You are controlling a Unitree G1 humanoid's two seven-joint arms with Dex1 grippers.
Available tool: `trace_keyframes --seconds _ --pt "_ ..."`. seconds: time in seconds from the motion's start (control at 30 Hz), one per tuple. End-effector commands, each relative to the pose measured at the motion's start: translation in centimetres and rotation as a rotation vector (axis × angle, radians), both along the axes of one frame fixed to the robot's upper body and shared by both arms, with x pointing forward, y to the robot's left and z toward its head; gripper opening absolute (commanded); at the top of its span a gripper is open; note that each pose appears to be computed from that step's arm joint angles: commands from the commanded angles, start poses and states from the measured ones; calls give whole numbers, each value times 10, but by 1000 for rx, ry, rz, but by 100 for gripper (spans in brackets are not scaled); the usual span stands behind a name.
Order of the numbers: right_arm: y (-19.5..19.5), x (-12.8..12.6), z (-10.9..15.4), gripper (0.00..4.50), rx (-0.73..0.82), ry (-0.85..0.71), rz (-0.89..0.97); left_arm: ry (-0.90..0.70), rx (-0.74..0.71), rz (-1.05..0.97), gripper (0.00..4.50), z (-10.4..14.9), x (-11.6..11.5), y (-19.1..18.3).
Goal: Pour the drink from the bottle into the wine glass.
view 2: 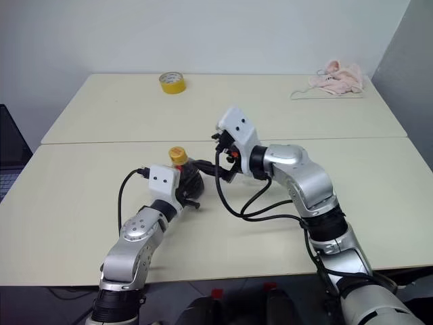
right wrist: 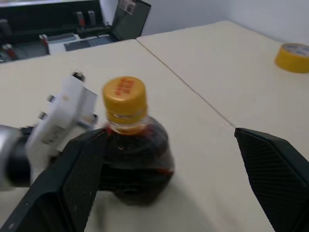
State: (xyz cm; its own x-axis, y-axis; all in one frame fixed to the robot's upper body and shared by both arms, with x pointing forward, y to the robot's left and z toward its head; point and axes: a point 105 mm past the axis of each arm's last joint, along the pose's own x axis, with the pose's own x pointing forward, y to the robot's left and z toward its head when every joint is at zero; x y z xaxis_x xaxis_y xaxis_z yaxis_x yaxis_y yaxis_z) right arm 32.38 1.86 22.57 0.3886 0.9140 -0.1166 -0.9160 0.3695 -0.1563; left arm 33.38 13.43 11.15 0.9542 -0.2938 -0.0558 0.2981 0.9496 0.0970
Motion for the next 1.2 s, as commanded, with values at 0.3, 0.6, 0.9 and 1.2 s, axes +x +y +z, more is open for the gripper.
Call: trace_keyframes --seconds 0.3,0.6,0.9,1.2 --pt "36 6 12 450 34 -42 -23 -76 -7 -20 77 19 -1 -4" --pt "38 8 12 450 45 -43 -23 -75 -8 -21 77 19 -1 -5" --pt "39 -4 13 152 40 -73 39 -74 -9 -17 77 19 -1 -5" --pt "41 -17 21 125 42 -238 237 -72 -5 -13 76 19 -3 -3"
